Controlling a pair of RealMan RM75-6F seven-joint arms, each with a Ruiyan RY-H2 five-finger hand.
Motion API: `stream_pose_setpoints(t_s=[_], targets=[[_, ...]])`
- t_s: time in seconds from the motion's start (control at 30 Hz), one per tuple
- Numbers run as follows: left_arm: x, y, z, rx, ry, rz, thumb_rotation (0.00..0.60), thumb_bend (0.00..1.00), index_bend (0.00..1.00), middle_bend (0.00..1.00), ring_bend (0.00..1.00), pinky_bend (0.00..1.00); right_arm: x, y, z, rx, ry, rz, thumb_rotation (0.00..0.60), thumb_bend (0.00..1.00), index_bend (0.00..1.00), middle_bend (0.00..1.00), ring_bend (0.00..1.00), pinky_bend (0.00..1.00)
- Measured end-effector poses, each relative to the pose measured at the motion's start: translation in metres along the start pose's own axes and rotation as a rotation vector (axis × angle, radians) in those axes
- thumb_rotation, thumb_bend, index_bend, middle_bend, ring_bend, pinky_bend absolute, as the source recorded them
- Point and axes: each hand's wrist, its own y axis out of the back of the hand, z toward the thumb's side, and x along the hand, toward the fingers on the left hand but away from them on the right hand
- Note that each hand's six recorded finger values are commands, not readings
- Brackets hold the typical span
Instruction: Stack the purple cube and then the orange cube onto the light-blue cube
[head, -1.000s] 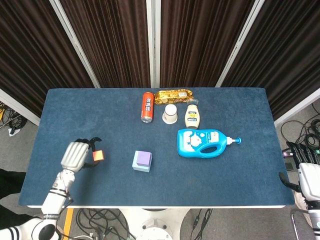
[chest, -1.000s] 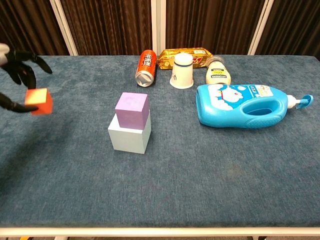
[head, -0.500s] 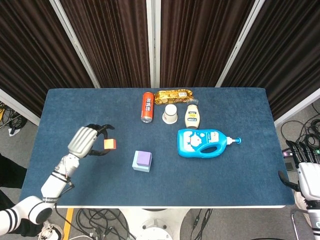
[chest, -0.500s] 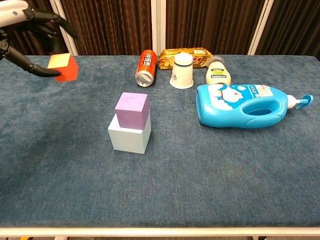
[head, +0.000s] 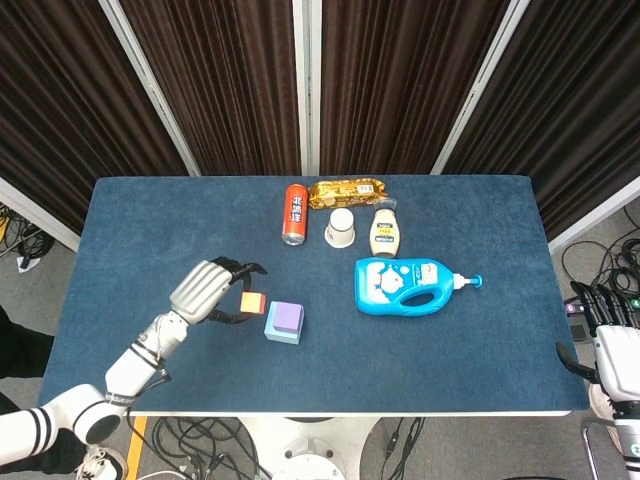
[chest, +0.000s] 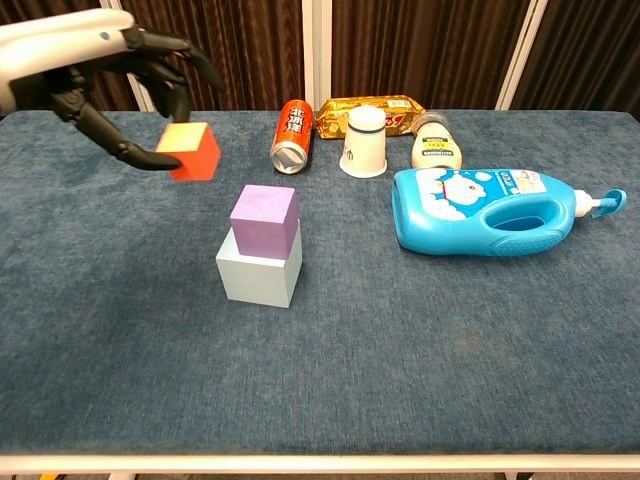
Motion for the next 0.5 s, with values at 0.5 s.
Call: stream_pose_setpoints(t_s=[0.5], targets=[[0.021, -0.012, 0.025, -0.026, -0.023, -0.065, 0.600, 0.25, 0.35, 0.63, 0.43, 0.38, 0.001, 0.002, 0.000, -0.006, 0.001, -0.001, 0.600, 0.23, 0.04, 0.10, 0.00, 0.00]])
